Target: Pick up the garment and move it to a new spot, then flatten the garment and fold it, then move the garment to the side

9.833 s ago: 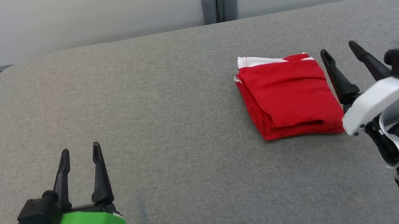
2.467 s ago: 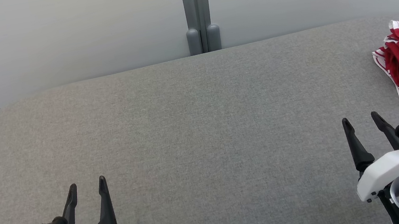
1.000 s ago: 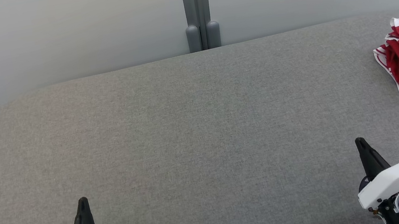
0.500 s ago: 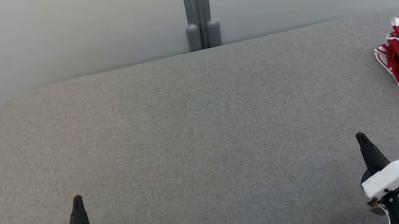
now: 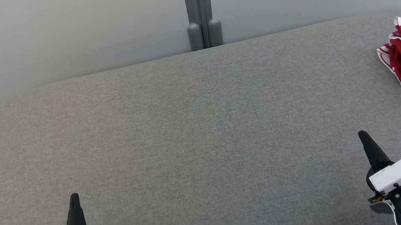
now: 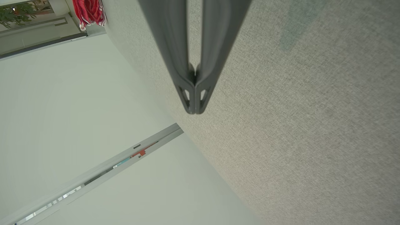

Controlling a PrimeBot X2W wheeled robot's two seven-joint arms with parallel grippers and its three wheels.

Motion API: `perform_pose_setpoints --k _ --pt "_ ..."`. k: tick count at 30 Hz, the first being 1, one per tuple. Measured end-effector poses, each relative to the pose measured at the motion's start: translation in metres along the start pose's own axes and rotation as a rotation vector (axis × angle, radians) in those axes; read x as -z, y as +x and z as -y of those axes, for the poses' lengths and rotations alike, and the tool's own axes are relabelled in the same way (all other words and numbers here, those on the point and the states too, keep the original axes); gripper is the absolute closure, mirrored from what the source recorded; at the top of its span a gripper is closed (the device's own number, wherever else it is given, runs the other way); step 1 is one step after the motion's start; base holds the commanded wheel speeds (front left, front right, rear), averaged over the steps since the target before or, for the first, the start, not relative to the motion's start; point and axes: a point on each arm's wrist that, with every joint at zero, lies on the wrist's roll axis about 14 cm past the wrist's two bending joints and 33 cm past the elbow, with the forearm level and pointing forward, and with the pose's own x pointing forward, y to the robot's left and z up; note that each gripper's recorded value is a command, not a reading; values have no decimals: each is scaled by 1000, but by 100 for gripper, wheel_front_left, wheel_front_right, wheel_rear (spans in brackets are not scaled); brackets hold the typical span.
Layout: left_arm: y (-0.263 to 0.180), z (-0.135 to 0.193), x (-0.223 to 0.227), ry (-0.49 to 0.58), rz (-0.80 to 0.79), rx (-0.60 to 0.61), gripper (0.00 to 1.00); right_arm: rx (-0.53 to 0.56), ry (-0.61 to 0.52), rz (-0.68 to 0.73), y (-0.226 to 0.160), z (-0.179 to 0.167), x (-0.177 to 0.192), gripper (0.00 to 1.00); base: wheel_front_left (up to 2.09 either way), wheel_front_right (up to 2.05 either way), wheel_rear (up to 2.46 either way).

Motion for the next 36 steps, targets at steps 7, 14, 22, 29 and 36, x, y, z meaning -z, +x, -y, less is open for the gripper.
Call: perform_pose_setpoints --k 7,14,22,29,36 --pt "2 2 -4 -78 5 5 100 -9 85 8 2 -3 -3 100 0 0 0" --pt "4 4 -8 -147 9 11 100 -15 161 15 4 -4 -4 100 0 0 0" --pt "4 5 -9 -222 9 15 100 -20 241 19 5 -5 -5 100 0 0 0" --pt "6 8 -12 -281 9 23 100 -30 308 25 7 -8 -7 100 0 0 0" --pt "6 9 -14 -337 11 31 100 -40 372 29 8 -10 -9 100 0 0 0"
